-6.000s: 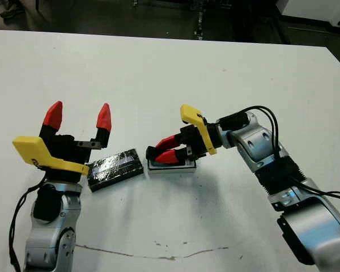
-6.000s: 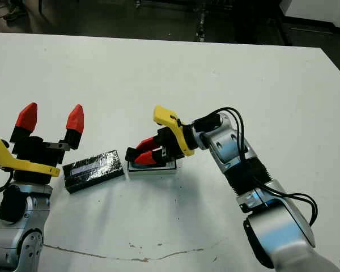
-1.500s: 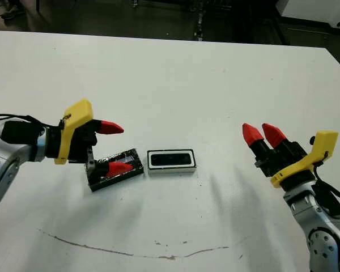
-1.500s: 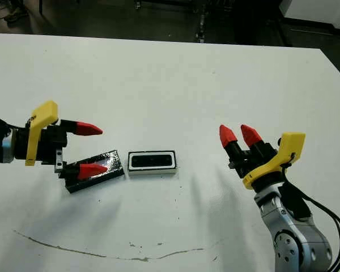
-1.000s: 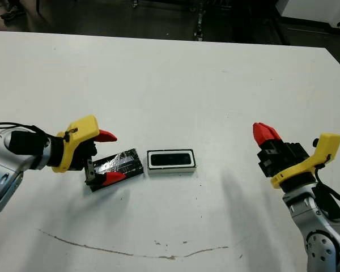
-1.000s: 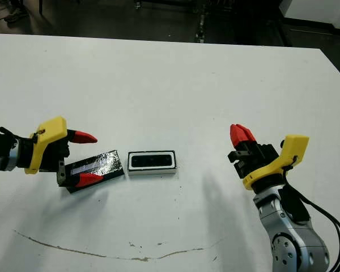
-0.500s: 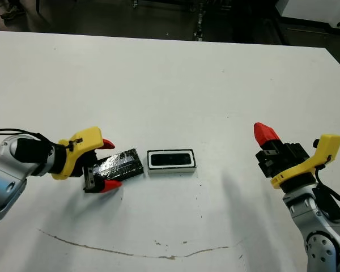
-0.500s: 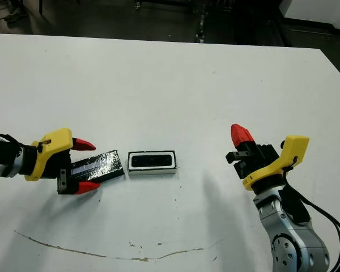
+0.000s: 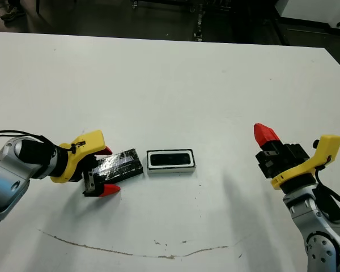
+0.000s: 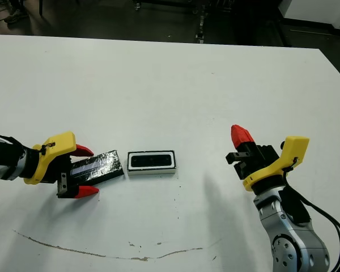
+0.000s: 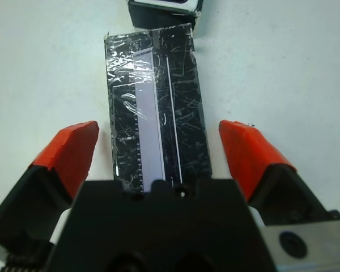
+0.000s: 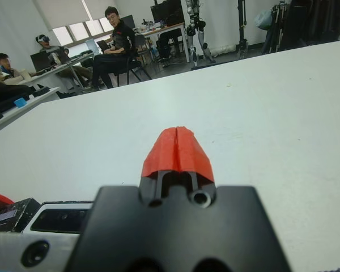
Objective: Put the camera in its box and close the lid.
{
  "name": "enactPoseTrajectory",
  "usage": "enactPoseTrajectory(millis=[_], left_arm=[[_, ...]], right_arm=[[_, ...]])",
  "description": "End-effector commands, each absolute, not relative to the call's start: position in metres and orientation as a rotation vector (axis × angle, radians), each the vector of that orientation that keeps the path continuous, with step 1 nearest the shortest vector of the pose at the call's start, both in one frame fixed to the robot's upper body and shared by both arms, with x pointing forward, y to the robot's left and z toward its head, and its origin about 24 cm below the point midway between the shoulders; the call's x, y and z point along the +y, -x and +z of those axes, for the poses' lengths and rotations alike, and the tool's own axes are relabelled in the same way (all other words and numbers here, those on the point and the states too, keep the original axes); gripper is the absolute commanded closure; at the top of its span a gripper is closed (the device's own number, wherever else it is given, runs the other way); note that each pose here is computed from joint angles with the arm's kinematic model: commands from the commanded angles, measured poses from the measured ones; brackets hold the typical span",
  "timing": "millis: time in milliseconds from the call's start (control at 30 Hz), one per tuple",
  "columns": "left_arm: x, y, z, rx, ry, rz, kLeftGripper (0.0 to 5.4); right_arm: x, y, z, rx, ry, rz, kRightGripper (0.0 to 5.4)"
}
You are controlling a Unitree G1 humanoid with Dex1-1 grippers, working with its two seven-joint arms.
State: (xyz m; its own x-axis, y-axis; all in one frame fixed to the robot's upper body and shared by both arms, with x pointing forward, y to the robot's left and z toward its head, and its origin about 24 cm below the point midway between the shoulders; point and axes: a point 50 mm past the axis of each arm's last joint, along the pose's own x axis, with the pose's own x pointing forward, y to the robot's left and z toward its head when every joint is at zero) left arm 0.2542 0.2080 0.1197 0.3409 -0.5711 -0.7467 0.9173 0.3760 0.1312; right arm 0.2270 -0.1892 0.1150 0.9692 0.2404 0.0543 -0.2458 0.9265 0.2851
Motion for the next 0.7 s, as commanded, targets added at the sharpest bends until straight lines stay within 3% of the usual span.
enactPoseTrajectory(millis=[33,400,700], left_arm=[[0.2151,-0.2519,0.1102,0.715,-0.592,-0.992,0.74],[0.2152,-0.2506,0.1086,0.681,-0.573,-1.002,2.21],[0.2189,-0.2552,0.1169,0.643,-0.525,-1.005,2.23]], right_arm=[[-0.1919,-0.225,0.1144,-0.018,-0.285,0.24,5.4],[-0.1917,-0.2253,0.1138,-0.014,-0.287,0.241,5.4],[-0.1913,-0.2252,0.1139,-0.015,-0.281,0.238,5.4]])
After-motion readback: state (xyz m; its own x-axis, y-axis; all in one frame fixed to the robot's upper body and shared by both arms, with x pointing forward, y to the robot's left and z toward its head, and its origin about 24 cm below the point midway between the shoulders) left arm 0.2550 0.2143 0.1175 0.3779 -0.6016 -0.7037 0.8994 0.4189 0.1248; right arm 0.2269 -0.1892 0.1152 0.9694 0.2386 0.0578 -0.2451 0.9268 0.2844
